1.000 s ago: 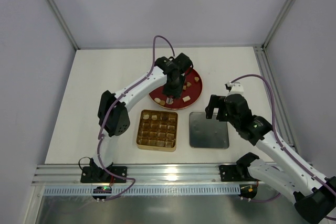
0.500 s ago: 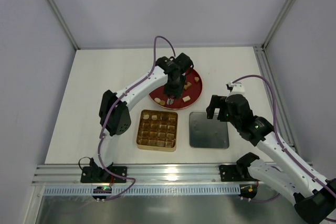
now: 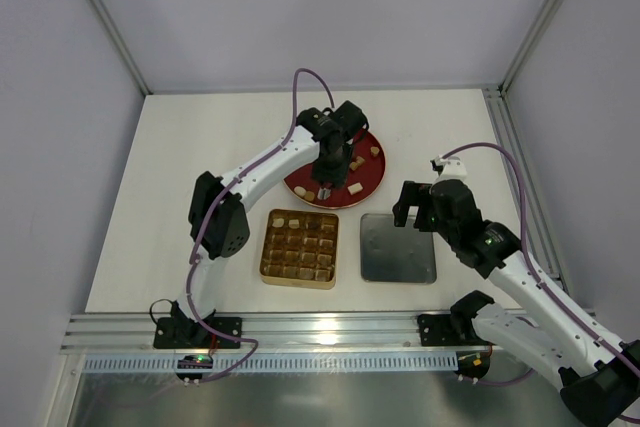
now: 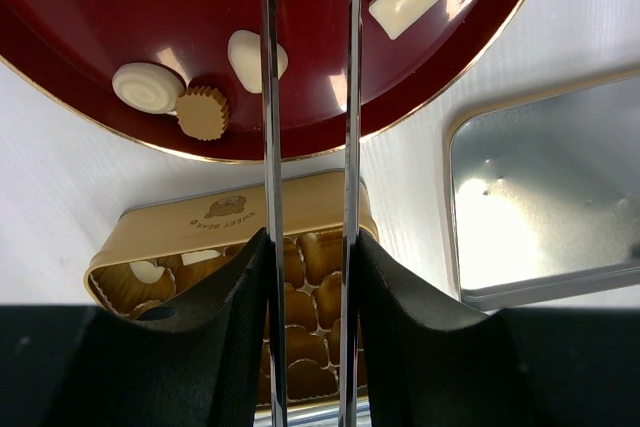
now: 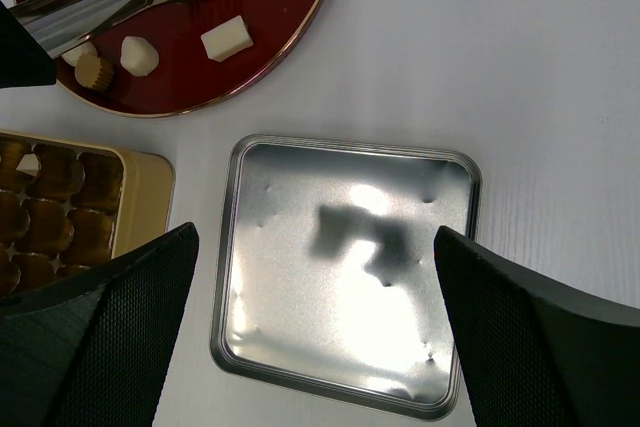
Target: Pack the chocolate
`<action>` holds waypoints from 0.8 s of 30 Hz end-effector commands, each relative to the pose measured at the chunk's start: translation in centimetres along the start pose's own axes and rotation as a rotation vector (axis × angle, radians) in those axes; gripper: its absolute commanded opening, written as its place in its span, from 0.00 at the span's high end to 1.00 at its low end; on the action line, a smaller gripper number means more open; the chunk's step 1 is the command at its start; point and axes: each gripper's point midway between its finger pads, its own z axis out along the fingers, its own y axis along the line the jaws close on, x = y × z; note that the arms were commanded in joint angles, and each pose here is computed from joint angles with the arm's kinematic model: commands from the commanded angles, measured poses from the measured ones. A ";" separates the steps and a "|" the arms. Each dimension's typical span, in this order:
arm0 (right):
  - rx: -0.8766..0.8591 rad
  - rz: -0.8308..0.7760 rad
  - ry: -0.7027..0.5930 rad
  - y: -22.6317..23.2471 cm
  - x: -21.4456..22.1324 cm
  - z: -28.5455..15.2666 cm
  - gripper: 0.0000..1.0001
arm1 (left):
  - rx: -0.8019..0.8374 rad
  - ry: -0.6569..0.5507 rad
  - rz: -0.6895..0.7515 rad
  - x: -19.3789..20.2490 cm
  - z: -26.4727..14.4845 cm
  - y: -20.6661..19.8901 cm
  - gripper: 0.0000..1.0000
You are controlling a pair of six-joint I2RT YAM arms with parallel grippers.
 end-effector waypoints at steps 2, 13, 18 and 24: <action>-0.026 0.009 -0.037 0.7 -1.3 -0.2 0.00 | 0.022 -0.045 0.008 -1.0 -1.9 0.0 0.64; -0.030 0.011 -0.038 0.9 -1.5 -0.1 0.00 | 0.015 -0.064 0.010 -1.1 -3.1 0.3 0.68; -0.033 0.011 -0.033 1.0 -1.4 0.1 0.00 | 0.014 -0.087 0.007 -1.4 -4.1 0.6 0.69; -0.033 0.012 -0.035 1.1 -1.5 0.2 0.00 | 0.013 -0.102 0.004 -1.4 -5.1 0.9 0.69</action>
